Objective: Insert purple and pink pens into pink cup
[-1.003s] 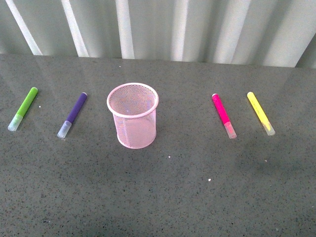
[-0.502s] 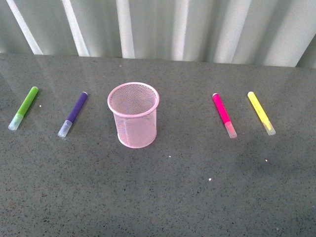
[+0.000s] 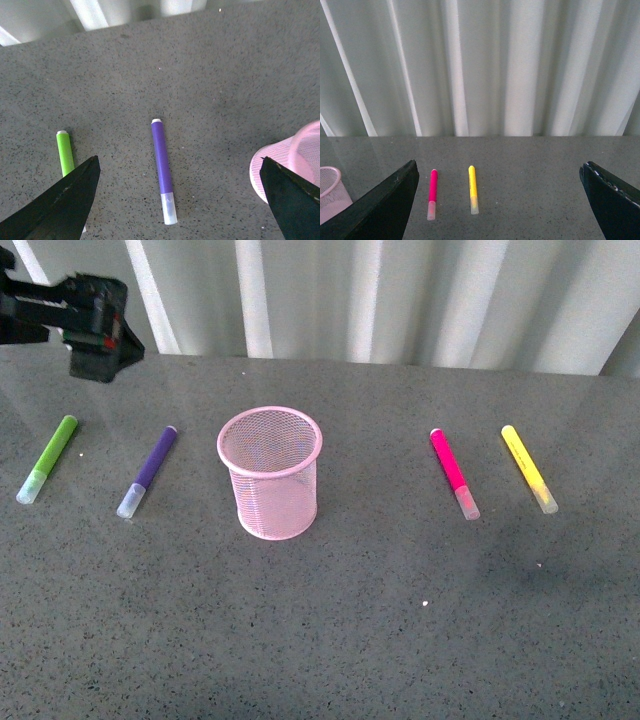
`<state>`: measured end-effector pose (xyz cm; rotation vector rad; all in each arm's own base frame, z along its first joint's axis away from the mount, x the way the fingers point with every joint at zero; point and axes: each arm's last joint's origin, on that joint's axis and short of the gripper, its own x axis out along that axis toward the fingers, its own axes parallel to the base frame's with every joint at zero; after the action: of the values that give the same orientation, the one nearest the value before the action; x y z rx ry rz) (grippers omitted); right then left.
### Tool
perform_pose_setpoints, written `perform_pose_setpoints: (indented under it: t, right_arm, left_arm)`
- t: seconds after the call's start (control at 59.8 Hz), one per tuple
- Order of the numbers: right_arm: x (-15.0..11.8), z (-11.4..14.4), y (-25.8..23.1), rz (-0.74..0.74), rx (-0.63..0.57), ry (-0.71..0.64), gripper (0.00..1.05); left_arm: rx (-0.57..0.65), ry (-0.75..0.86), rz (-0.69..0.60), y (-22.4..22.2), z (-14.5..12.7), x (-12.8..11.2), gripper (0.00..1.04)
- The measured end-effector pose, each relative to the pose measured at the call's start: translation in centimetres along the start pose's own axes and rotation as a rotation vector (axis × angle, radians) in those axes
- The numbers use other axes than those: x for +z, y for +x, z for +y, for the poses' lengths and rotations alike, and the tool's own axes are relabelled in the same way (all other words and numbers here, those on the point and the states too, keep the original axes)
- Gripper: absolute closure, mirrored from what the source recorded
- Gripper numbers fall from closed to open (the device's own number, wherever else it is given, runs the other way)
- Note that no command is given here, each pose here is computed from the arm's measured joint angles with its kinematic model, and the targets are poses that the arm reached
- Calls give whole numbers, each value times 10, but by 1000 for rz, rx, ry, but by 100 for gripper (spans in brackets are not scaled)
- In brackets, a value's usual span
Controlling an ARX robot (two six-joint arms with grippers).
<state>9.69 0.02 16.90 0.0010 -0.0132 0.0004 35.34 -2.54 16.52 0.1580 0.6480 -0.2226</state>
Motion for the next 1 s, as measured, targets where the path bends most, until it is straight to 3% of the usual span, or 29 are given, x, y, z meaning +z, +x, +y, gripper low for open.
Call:
perform_pose_setpoints:
  t: [0.267,1.003]
  right_arm:
    - [0,0,0,0,0,0,7]
    - [0,0,0,0,0,0,7]
  left_arm:
    - [-17,82,131,46,-9,-12,7]
    - [10,76,193,118,-11,-13,7]
